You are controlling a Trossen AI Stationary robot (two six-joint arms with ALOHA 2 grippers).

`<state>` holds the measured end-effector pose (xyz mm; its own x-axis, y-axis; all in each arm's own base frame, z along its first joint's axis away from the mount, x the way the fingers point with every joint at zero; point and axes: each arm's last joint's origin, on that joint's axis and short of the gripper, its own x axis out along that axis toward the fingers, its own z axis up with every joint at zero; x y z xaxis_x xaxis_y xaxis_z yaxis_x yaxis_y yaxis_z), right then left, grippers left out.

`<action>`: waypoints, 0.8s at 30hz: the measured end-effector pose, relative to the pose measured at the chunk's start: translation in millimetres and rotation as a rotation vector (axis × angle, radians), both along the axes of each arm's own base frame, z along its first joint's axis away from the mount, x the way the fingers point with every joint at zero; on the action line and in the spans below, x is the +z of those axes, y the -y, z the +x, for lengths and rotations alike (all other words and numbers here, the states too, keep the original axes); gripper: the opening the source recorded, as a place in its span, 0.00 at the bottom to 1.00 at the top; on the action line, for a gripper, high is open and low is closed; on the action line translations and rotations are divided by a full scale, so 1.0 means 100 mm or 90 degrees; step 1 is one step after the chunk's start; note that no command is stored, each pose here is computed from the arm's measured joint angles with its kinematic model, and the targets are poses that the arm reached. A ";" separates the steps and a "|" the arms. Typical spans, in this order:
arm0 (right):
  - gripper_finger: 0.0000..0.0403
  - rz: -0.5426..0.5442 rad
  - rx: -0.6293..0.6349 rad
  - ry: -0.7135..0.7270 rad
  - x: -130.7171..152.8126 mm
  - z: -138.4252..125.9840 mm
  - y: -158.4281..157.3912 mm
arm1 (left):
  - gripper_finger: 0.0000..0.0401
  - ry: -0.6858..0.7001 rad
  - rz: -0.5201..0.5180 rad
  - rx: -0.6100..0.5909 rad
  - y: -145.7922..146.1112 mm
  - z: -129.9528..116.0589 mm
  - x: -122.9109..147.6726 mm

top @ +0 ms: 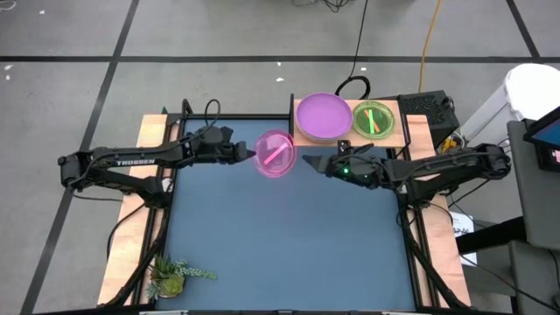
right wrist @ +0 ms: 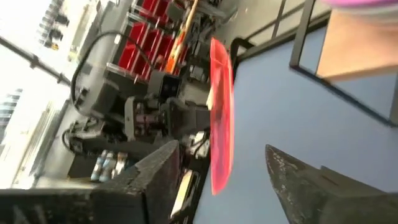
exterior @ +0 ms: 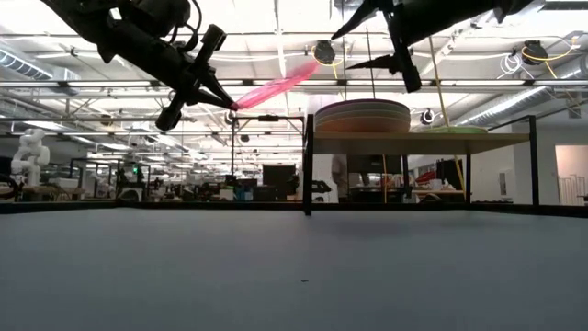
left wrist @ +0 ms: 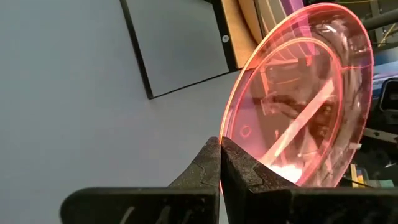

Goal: Place and stack plates onto a shelf
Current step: Stack the small pink plate on the small green plate on the shelf

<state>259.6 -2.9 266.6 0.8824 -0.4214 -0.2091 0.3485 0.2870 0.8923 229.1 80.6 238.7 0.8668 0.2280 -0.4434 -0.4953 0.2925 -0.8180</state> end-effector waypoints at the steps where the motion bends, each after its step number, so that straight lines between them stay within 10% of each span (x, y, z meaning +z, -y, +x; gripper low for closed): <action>1: 0.57 0.004 0.012 -0.003 -0.01 0.01 0.01 | 0.00 0.001 0.001 0.001 0.00 0.00 0.00; 24: 0.57 0.030 0.055 0.014 -0.31 0.34 0.24 | 0.00 -0.008 0.018 -0.008 0.00 0.00 0.00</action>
